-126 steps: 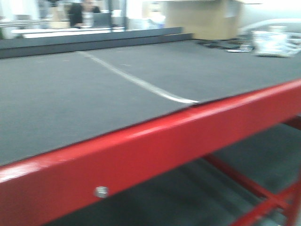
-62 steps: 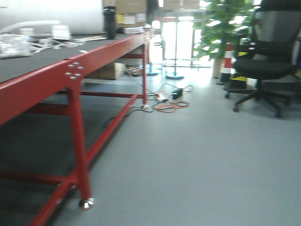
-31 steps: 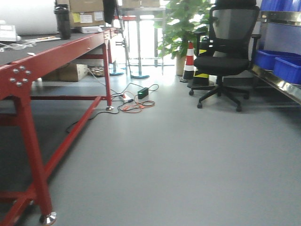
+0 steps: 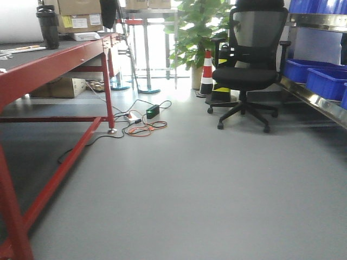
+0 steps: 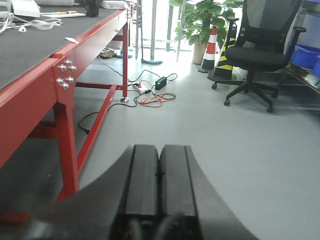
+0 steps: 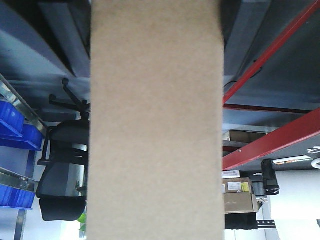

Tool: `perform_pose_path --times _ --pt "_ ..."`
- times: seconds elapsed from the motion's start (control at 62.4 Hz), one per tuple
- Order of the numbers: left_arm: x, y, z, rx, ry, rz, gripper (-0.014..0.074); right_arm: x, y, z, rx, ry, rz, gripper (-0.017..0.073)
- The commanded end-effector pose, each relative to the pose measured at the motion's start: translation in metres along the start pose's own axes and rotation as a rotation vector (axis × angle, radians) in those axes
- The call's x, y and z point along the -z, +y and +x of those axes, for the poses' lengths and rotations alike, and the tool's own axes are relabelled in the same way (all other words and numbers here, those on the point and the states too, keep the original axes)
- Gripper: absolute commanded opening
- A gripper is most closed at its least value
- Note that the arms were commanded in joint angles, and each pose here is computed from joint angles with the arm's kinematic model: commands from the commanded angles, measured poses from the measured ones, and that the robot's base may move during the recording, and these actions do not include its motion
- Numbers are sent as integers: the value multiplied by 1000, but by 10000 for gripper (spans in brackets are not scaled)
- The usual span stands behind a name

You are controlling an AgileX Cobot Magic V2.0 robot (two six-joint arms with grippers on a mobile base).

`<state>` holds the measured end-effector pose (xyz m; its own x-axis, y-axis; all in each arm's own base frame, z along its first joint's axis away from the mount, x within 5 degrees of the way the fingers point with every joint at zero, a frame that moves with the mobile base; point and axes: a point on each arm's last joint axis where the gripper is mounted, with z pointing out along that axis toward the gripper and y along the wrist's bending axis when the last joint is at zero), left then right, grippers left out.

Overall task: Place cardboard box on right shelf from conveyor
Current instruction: 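Carry the box in the right gripper past the red conveyor frame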

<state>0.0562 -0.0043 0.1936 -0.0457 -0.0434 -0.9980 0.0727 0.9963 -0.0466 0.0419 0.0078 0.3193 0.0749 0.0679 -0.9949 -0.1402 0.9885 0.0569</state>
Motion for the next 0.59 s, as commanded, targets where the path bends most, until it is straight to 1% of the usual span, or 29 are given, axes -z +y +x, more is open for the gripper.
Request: perform_pose_path --times 0.0,0.577 --pt "0 0 -5 3 -83 3 -116 1 0 -18 9 -123 12 53" --pt "0 0 -5 3 -83 3 -116 1 0 -18 9 -122 12 53"
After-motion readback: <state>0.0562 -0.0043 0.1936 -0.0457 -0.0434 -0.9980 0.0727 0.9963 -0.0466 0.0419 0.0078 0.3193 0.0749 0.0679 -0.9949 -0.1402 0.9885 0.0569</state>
